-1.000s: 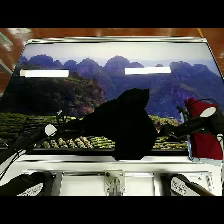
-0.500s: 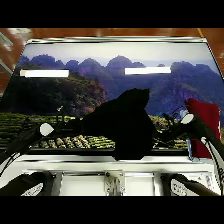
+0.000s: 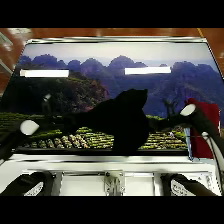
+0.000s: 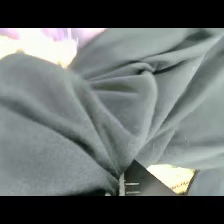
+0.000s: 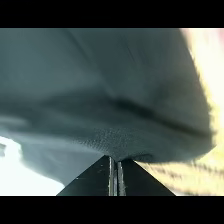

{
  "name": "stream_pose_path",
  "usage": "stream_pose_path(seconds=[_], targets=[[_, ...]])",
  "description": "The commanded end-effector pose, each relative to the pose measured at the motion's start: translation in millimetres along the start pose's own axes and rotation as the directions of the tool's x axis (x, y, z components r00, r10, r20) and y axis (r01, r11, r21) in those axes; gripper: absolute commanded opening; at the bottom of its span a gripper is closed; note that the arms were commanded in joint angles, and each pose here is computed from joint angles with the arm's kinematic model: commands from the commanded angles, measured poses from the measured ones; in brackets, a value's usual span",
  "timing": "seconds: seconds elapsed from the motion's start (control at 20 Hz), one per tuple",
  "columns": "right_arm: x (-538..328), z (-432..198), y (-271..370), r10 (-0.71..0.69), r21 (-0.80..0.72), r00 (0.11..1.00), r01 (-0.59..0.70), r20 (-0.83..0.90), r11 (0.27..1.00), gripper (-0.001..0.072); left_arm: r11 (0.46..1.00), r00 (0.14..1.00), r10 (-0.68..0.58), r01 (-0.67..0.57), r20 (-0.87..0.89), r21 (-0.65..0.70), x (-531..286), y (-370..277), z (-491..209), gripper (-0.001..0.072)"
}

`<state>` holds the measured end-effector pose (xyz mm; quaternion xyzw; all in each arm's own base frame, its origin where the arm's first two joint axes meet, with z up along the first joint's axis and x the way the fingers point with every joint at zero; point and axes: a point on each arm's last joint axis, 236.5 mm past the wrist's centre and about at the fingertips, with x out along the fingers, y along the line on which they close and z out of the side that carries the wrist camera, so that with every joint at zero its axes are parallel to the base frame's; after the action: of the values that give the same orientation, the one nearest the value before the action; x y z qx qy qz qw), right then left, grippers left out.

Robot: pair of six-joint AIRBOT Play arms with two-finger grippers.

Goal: Fold the shirts.

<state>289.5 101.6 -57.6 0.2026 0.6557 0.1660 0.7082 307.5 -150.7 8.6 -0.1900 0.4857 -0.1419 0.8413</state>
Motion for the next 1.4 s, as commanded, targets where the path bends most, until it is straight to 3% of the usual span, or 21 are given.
stream_pose_path(seconds=[0.0, 0.1, 0.2, 0.3, 0.35, 0.5, 0.65, 0.8, 0.95, 1.1, 1.2, 1.35], targets=[[-121.8, 66.5, 77.9, 0.067, -0.325, 0.931, 0.058, 0.36, 0.944, 0.0062, 0.978, 0.976, 0.093, -0.127, 0.197, 0.166, -86.3, -0.9, 74.4, 0.0041], [-242.8, 83.7, 140.6, 0.138, -0.438, 0.755, 0.213, 0.641, 0.873, 0.0062, 0.95, 0.911, 0.044, -0.165, 0.41, 0.266, -174.0, -37.4, 130.8, 0.0041], [-376.9, 66.1, 197.6, 0.228, -0.427, 0.451, 0.41, 0.863, 0.806, 0.0062, 0.931, 0.802, -0.053, -0.175, 0.595, 0.32, -270.2, -83.7, 165.7, 0.0042], [-486.5, 21.1, 235.1, 0.298, -0.326, 0.144, 0.551, 0.944, 0.768, 0.0062, 0.918, 0.694, -0.14, -0.177, 0.706, 0.356, -353.4, -120.8, 174.0, 0.0041], [-521.6, -3.7, 247.2, 0.323, -0.285, 0.041, 0.586, 0.945, 0.759, 0.0062, 0.911, 0.661, -0.166, -0.181, 0.732, 0.37, -384.0, -132.5, 170.5, 0.0042], [-562.7, -50.6, 262.9, 0.356, -0.241, -0.071, 0.611, 0.932, 0.754, 0.0062, 0.9, 0.65, -0.188, -0.187, 0.737, 0.394, -424.6, -144.7, 148.7, 0.0042], [-553.6, -58.4, 261.6, 0.343, -0.26, -0.019, 0.612, 0.939, 0.747, 0.0062, 0.897, 0.724, -0.15, -0.186, 0.673, 0.401, -414.2, -135.6, 124.5, 0.0042], [-523.0, -31.1, 231.1, 0.214, -0.234, 0.109, 0.622, 0.971, 0.747, 0.0062, 0.901, 0.824, -0.077, -0.183, 0.561, 0.392, -378.0, -116.7, 107.7, 0.0042], [-461.9, 17.2, 179.1, 0.003, -0.226, 0.347, 0.605, 0.938, 0.763, 0.0062, 0.915, 0.904, 0.0, -0.173, 0.428, 0.364, -314.6, -88.3, 97.8, 0.0042], [-370.7, 66.3, 122.7, -0.182, -0.245, 0.634, 0.524, 0.752, 0.816, 0.0062, 0.93, 0.966, 0.13, -0.198, 0.225, 0.31, -216.5, -34.3, 77.8, 0.0043], [-306.9, 104.8, 82.2, -0.265, -0.202, 0.748, 0.469, 0.609, 0.86, 0.0062, 0.937, 0.972, 0.196, -0.224, 0.128, 0.269, -150.4, 2.8, 67.3, 0.0042], [-224.9, 174.2, 36.3, -0.299, -0.137, 0.809, 0.418, 0.507, 0.898, 0.0062, 0.957, 0.971, 0.235, -0.237, 0.034, 0.167, -68.4, 37.4, 65.6, 0.0042]])
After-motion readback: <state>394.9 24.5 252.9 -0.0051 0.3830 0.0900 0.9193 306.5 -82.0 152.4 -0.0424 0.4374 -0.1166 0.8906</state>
